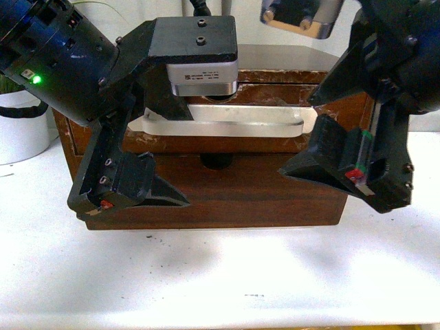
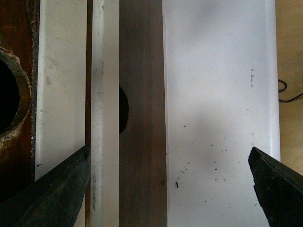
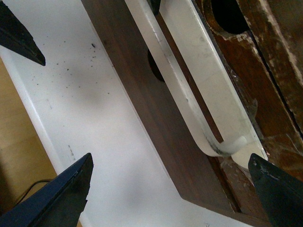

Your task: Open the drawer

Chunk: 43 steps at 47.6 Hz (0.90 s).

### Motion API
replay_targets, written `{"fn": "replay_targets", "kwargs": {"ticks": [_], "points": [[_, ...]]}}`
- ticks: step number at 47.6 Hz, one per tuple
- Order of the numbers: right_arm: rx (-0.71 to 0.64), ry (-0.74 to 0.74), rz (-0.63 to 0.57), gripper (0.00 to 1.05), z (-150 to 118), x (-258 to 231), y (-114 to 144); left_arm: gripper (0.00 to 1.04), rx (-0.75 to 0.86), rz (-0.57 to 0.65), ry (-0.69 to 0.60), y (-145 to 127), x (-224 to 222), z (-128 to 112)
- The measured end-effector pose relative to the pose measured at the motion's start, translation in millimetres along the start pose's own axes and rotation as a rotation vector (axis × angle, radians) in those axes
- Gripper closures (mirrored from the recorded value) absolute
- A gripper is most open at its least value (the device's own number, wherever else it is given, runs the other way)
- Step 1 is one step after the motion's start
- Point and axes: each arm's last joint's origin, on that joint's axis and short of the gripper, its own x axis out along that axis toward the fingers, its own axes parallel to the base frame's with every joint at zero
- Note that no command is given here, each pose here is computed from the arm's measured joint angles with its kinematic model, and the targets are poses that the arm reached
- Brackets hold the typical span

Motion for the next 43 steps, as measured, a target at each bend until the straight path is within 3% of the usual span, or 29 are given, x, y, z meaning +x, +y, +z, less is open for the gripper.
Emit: {"fn": "replay_targets", "kwargs": {"ticks": [17,43], "points": [[0.006,0.026,0.049,0.09,11.6,19.3,-5.0,0.07,-0.008,-0.006,-0.005,0.4,-1.5,-3.6],[0.025,0.044,0.115,0.09,5.4,25.8,-4.2,0.07,-0.012,-0.006,-0.005,0.7,-2.2,-6.0]]}}
